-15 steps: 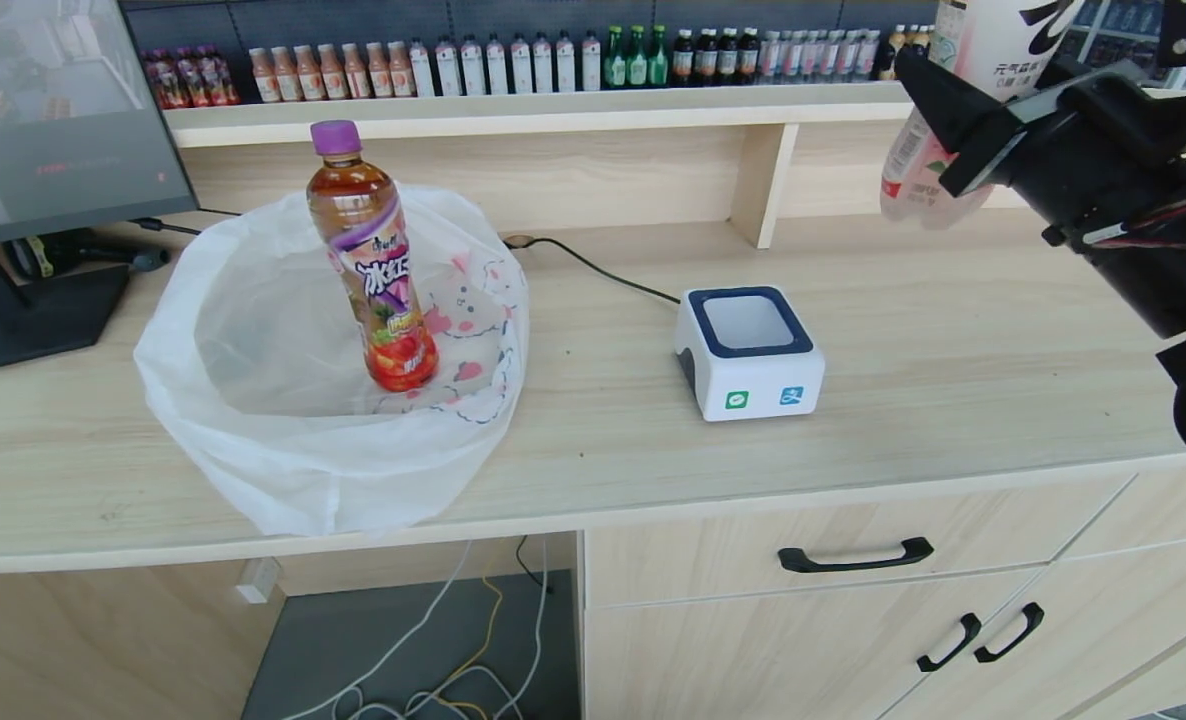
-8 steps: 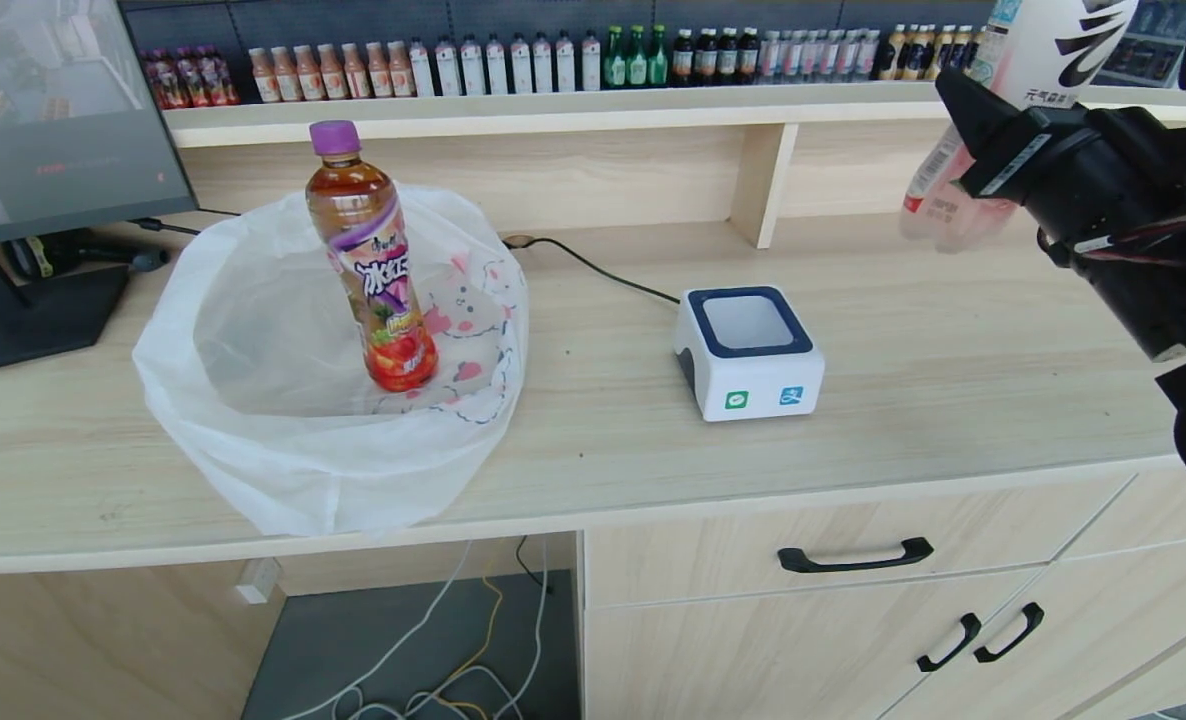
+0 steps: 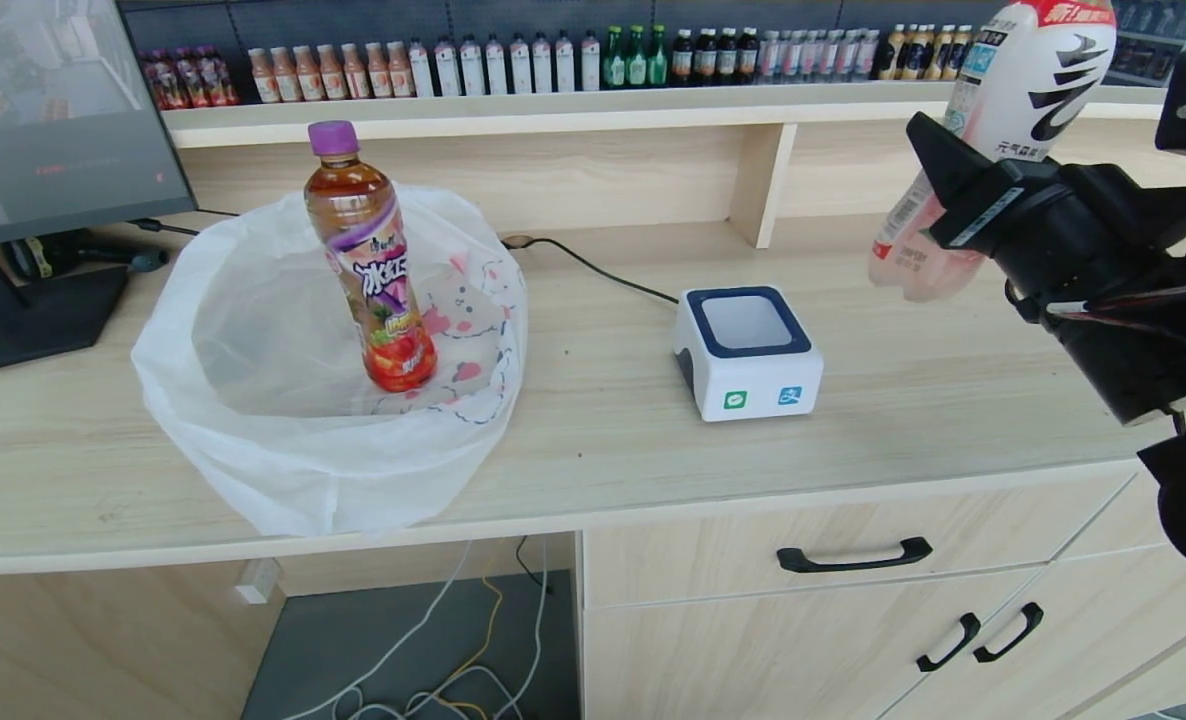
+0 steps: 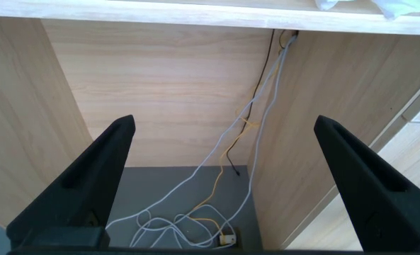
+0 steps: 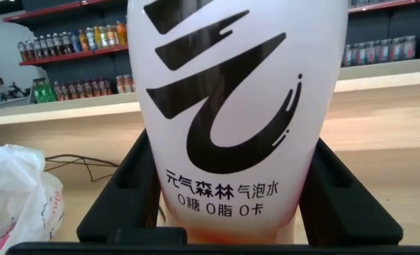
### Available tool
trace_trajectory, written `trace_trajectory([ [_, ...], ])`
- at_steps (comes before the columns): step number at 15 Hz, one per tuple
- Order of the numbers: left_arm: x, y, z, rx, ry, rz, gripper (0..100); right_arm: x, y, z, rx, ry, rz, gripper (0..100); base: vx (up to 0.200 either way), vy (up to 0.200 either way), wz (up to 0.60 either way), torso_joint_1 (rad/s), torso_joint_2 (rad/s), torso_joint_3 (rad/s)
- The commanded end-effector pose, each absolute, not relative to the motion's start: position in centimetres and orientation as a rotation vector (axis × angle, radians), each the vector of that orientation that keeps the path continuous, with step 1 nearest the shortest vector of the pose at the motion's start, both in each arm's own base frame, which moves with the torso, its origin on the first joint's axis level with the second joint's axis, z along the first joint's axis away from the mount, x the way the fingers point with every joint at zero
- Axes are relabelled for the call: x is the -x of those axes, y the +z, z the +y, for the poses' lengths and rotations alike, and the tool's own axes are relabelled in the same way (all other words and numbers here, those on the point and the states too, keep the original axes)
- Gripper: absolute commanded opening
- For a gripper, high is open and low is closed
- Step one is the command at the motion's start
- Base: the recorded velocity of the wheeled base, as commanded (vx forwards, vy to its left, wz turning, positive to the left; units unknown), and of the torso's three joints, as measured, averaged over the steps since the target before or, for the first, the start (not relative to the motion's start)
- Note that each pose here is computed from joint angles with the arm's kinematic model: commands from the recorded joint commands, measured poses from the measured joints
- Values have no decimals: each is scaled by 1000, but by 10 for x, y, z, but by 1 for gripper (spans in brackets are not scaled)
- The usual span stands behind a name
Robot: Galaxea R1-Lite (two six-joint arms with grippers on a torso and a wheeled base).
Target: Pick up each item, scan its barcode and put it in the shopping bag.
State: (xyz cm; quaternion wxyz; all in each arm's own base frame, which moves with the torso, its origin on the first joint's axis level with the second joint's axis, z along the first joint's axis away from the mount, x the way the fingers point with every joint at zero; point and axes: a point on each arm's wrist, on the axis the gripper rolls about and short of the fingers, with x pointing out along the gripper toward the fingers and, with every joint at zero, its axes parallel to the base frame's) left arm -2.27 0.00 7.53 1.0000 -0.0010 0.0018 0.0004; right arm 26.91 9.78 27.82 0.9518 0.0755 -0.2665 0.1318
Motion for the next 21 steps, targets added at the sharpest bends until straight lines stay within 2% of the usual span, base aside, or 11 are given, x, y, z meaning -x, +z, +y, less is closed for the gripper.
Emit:
trace_trajectory([
  [1, 23, 75, 0, 2, 0, 3, 100, -257, 264, 105, -145, 321, -487, 0, 0, 200, 0, -2, 2, 2],
  [4, 23, 75, 0, 2, 0, 3, 100, -244, 261, 122, -115, 395, -488, 0, 0, 200, 0, -1, -1, 2],
  [20, 23, 75, 0, 0, 0, 3, 100, -261, 252, 132, -108, 407, -526, 0, 0, 200, 0, 2, 3, 4],
  [21, 23, 75, 0, 0, 0, 3, 100, -260, 253, 131, -109, 406, -529, 0, 0, 0, 0, 0, 0, 0],
])
